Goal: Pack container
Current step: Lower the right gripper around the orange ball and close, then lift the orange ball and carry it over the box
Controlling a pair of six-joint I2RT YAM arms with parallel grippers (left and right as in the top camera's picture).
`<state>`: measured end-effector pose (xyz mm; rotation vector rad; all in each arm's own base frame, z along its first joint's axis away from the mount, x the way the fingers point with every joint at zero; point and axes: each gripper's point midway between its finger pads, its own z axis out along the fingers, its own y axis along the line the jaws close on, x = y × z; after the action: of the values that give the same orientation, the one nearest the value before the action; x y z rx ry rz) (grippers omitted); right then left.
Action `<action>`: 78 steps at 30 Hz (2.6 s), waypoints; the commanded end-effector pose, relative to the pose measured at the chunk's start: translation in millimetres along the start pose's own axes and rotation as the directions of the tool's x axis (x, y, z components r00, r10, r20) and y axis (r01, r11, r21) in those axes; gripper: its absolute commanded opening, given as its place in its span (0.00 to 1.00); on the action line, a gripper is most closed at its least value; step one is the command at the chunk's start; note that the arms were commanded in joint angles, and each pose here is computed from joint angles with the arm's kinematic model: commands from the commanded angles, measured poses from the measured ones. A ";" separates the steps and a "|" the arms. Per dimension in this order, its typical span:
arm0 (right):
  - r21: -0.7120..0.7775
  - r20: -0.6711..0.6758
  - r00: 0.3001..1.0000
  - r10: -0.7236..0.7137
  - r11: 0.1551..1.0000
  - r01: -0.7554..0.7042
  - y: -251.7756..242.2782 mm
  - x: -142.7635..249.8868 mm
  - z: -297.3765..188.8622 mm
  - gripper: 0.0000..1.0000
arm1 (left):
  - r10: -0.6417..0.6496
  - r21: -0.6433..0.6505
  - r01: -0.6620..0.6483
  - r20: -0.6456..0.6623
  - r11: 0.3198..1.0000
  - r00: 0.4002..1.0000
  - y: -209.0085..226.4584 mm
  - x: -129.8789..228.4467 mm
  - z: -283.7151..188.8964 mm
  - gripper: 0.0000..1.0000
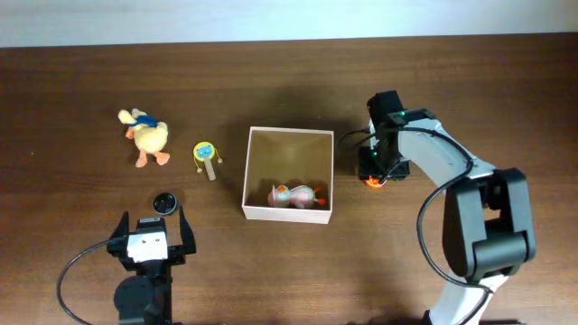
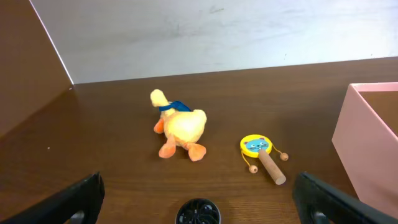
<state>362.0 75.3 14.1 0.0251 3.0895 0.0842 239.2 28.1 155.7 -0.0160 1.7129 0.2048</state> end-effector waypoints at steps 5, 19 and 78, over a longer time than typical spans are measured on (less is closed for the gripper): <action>0.000 -0.028 0.999 -0.016 1.000 0.016 1.9 4.8 11.3 0.52 | -0.005 0.013 0.005 0.004 1.000 1.000 -2.9 1.2 0.3 0.99; -0.005 -0.007 1.000 -0.016 1.000 0.016 2.5 -0.6 11.2 0.35 | -0.005 0.013 0.005 0.004 1.000 1.000 -2.9 1.2 0.3 0.99; -0.043 0.199 0.879 -0.432 0.893 0.449 162.9 -52.8 -99.2 0.29 | -0.005 0.013 0.005 0.004 1.000 1.000 -2.9 1.2 0.3 0.99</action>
<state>413.6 228.6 131.7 -0.6169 2.8034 0.1841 239.2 28.1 155.7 -0.0160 1.7129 0.2048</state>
